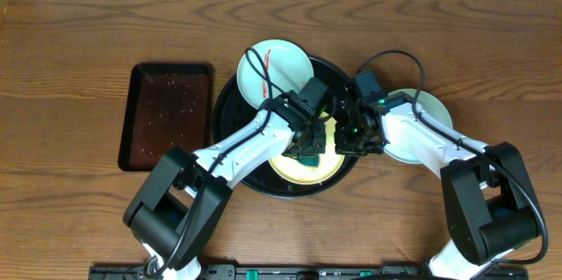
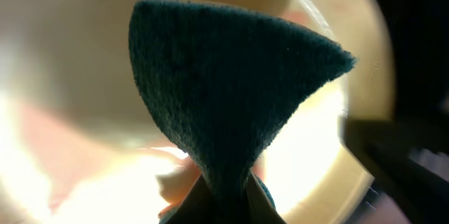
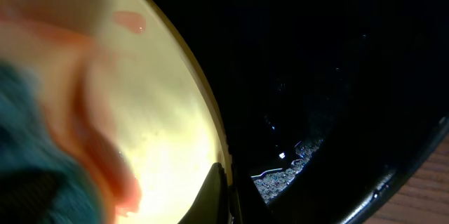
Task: Clean dirty plates on tray and stack at the side
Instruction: 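Scrub the yellow plate with the sponge while right gripper holds rim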
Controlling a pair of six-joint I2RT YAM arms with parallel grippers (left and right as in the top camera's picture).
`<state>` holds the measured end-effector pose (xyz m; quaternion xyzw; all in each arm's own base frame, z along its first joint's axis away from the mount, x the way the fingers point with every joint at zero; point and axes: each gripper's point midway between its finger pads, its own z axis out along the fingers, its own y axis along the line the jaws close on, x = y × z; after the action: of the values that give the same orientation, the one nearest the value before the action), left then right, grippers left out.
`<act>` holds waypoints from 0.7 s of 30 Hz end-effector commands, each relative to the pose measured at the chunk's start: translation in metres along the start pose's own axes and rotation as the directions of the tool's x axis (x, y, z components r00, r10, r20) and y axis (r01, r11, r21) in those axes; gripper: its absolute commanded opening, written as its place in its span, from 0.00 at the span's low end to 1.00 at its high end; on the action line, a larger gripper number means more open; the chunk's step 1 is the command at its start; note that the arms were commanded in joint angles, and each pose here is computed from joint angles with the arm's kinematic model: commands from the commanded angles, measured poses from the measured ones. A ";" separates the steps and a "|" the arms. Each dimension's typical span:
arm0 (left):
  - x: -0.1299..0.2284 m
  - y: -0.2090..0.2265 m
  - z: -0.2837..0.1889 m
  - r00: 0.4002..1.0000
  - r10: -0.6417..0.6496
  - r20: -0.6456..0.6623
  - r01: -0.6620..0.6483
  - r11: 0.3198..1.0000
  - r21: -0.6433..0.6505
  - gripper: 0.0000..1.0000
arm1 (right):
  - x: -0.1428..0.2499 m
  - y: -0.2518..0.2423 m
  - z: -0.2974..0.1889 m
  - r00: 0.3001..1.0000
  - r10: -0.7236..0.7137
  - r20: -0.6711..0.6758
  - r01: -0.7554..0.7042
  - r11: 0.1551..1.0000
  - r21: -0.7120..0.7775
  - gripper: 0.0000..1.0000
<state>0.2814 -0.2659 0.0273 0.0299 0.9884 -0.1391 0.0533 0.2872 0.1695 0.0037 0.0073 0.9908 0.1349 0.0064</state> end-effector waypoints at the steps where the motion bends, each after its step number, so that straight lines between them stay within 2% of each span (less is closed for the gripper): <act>1: 0.009 -0.016 0.006 0.993 0.101 -0.061 -0.095 0.990 0.102 0.07 | 0.005 -0.012 0.008 1.000 0.001 -0.021 0.000 0.999 0.049 0.01; 4: 0.005 -0.010 0.015 0.994 0.095 -0.052 -0.092 0.993 0.073 0.08 | 0.005 -0.012 0.008 1.000 0.001 -0.020 0.000 0.999 0.049 0.01; 6: -0.002 0.001 0.018 0.998 0.057 -0.020 -0.056 0.998 0.008 0.07 | 0.005 -0.012 0.008 1.000 0.001 -0.020 0.000 0.999 0.049 0.01; 9: -0.019 0.032 0.015 0.992 -0.079 0.100 0.095 0.982 -0.163 0.07 | 0.005 -0.012 0.008 1.000 0.001 -0.021 0.000 0.999 0.049 0.01; 12: -0.032 0.064 0.003 0.942 -0.213 0.258 0.285 0.914 -0.288 0.07 | 0.005 -0.012 0.008 1.000 0.001 -0.020 0.000 0.999 0.049 0.01; 15: -0.034 0.069 -0.001 0.919 -0.255 0.300 0.343 0.892 -0.295 0.07 | 0.005 -0.013 0.008 1.000 0.002 -0.020 -0.001 0.998 0.056 0.01; 21: -0.012 0.082 -0.004 0.887 -0.366 0.281 0.449 0.825 -0.344 0.07 | 0.005 -0.013 0.008 1.000 0.002 -0.019 -0.001 0.998 0.056 0.01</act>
<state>0.2960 -0.2245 0.0141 -0.1433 0.9843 -0.0192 0.1009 0.2878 0.1699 0.0037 0.0071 0.9907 0.1358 0.0074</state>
